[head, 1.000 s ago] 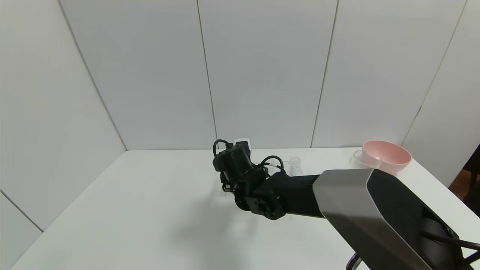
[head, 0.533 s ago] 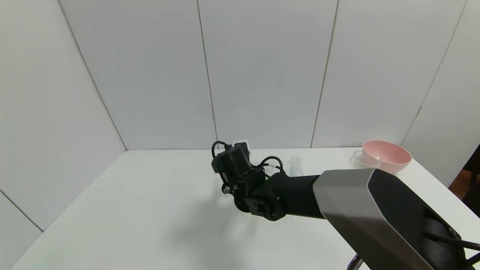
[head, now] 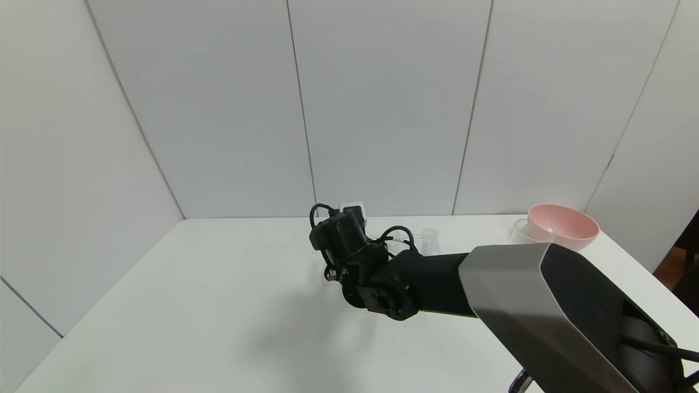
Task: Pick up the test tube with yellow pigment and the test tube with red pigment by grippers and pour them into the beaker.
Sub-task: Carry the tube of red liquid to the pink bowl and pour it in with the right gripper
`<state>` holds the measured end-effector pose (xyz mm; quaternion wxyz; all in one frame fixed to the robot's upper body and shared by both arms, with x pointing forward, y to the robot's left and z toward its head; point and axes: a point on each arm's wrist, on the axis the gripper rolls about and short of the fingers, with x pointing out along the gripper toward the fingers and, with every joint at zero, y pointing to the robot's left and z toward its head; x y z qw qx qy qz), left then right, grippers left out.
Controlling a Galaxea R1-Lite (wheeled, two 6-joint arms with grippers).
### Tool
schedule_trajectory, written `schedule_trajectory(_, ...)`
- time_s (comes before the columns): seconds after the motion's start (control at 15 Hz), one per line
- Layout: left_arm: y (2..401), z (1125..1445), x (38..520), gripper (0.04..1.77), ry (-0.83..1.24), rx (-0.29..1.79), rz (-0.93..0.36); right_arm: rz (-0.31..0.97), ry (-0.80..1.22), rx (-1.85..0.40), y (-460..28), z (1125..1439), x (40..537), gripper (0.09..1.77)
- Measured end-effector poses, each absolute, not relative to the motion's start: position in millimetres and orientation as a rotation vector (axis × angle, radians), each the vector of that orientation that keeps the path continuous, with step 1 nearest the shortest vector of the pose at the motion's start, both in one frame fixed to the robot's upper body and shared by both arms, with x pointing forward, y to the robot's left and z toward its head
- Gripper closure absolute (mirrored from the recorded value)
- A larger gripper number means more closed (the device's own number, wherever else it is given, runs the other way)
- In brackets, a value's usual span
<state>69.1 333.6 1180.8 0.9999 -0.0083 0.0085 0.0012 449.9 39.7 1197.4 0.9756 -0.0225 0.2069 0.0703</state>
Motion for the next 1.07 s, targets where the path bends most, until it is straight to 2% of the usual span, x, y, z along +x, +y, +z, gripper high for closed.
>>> schedule_trajectory(0.67, 334, 1181, 69, 0.09, 0.017, -0.017, 0.002, 0.141, 0.413, -0.038, 38, 1202, 450, 1.35)
schedule_trajectory(1.07, 334, 1181, 69, 0.09, 0.017, -0.016, 0.002, 0.17, 0.402, -0.034, 33, 1242, 435, 1.35)
